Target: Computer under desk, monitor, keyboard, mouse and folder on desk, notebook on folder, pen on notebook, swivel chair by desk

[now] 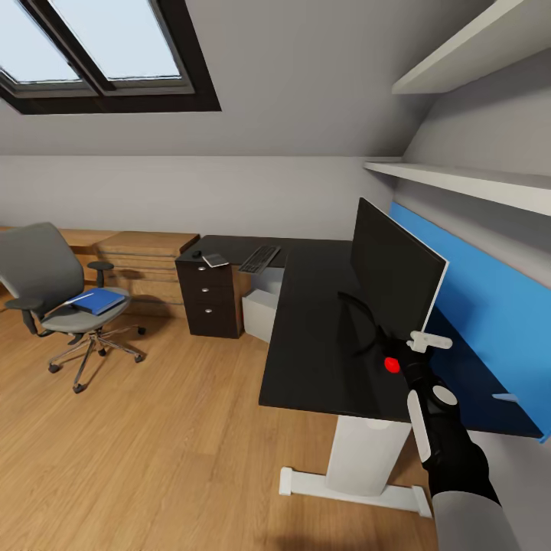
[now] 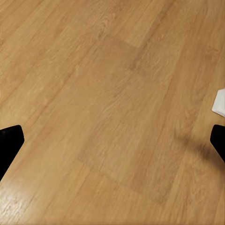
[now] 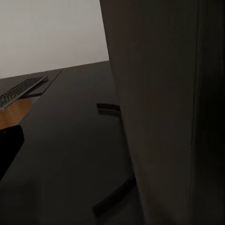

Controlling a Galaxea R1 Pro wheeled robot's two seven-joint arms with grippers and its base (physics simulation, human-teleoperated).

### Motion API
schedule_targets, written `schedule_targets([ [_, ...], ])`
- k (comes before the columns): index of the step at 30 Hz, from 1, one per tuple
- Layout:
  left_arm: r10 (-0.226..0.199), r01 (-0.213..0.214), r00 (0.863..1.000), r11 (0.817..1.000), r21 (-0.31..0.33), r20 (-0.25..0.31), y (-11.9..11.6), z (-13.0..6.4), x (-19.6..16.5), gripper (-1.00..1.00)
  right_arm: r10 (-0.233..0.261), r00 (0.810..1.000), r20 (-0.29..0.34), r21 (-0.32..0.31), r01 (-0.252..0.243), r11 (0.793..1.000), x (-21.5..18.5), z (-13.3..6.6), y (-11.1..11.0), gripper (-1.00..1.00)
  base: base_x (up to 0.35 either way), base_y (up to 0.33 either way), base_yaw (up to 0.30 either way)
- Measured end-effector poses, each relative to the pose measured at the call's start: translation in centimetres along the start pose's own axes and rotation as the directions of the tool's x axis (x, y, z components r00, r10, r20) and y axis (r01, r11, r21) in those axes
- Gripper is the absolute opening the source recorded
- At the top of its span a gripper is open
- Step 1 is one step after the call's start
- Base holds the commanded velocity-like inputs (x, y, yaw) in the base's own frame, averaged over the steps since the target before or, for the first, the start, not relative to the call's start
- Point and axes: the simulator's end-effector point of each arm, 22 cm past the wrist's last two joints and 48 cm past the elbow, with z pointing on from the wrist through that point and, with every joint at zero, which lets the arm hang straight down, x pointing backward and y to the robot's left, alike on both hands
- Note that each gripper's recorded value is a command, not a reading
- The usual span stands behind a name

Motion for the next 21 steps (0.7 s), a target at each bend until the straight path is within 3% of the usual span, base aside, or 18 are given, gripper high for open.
schedule_targets([
  [6,0.0,0.0,1.0,1.0,0.0,-0.002,0.0,0.0,0.1,1.0,-0.001,1.0,0.0,0.0,0.001,1.0,0.0,0.0,0.0,1.0,-0.142,0.0,0.001],
  [21,0.0,0.0,1.0,1.0,0.0,-0.003,0.0,0.0,0.1,1.0,0.0,1.0,-0.021,0.0,0.0,1.0,1.1,0.1,0.0,1.0,-0.321,0.0,0.0],
])
